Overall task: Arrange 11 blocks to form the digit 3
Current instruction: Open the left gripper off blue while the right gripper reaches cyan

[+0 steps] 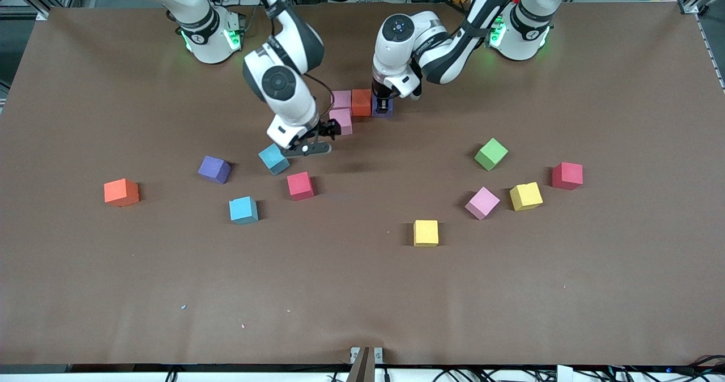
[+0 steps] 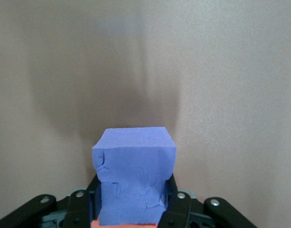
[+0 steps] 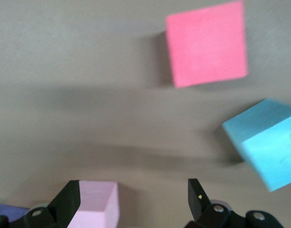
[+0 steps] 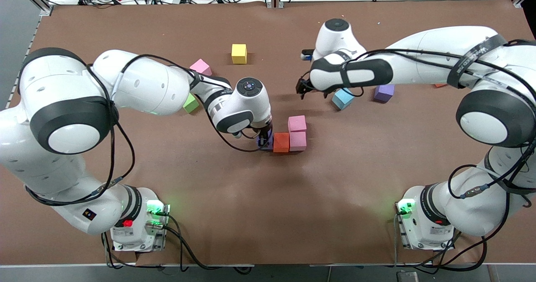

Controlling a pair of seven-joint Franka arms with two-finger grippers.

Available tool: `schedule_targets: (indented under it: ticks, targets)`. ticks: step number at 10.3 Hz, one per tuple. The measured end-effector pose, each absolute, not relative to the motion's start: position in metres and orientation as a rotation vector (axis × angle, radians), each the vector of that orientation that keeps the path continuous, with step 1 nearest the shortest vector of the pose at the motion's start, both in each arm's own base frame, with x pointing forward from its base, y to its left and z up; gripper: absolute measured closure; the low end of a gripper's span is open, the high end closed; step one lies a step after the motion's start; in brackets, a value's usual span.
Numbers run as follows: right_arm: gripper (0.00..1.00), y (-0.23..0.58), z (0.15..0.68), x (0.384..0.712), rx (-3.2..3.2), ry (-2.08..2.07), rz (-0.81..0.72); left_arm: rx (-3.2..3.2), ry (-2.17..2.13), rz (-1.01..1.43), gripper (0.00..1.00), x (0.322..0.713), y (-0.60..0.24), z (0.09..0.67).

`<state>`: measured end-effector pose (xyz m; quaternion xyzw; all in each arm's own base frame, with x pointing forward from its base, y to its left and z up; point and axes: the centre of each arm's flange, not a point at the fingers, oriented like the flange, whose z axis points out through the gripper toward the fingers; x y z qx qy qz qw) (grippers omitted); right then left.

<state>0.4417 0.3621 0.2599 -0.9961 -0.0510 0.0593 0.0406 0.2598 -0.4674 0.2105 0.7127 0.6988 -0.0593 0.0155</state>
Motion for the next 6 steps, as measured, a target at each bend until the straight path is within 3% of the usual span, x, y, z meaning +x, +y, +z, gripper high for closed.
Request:
schedule_targets:
  ticks: [3, 6]
  targets:
    - [0.00, 0.321, 0.253, 0.464, -3.045, -0.274, 0.194, 2.217, 2.175, -0.186, 0.48, 0.260, -0.468, 0.210]
    - [0.00, 0.285, 0.245, 0.477, -3.088, -0.473, 0.180, 2.232, 2.187, -0.190, 0.08, 0.259, -0.467, 0.201]
